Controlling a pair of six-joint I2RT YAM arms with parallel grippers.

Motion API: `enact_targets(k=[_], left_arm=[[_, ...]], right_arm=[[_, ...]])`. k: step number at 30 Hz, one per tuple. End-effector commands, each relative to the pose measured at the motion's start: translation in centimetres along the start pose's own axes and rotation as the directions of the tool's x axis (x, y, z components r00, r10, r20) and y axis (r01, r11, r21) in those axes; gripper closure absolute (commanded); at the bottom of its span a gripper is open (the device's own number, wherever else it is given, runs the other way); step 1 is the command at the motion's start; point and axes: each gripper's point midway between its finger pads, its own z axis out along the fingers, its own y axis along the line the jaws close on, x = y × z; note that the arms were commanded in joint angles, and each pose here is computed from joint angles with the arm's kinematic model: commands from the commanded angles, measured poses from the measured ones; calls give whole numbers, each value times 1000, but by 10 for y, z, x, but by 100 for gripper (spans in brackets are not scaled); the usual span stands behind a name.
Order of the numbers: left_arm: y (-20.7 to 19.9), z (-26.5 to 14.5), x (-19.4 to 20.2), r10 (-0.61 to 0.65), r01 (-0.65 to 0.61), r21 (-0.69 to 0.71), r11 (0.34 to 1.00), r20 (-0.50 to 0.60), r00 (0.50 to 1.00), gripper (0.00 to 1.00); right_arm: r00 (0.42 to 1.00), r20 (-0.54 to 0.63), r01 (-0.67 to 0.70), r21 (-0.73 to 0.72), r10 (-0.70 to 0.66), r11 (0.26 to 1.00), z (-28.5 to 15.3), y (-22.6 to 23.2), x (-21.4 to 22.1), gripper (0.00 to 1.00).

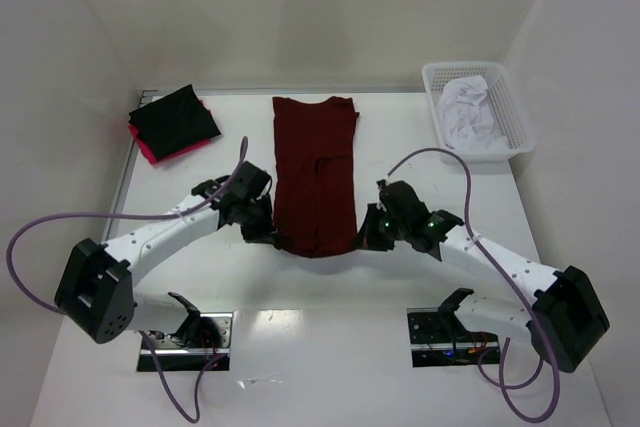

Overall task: Fold and stack the t-shirts
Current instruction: Fold the folded rectangular tshirt in 1/3 of the way

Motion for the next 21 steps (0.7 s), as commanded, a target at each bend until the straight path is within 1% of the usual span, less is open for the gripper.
enact_targets(k=[1, 3, 4, 9, 13, 15, 21], left_arm=[[3, -6, -35, 91, -88, -45, 995, 56, 994, 100], [7, -5, -56, 90, -85, -67, 994, 81, 993, 100], [8, -6, -66, 110, -103, -76, 992, 95, 989, 100], [4, -6, -119, 140, -129, -77, 989, 152, 978, 100], [-5, 0, -150, 181, -172, -62, 983, 182, 967, 100], [-5, 8, -162, 195, -187, -62, 980, 178, 964, 100], [-10, 24, -200, 203, -202, -22, 979, 191, 960, 100]], right_arm=[[993, 96, 62, 15, -63, 998, -5, 10, -44, 100], [990, 122, 67, 33, -71, 997, -3, 9, -66, 100], [987, 138, 73, 34, -77, 997, -2, 11, -76, 100], [978, 184, 87, 44, -93, 995, 12, 19, -120, 100], [973, 208, 92, 58, -102, 994, 25, 21, -147, 100], [965, 240, 100, 47, -108, 994, 26, 27, -165, 100], [956, 272, 94, 78, -111, 993, 41, 21, -205, 100]])
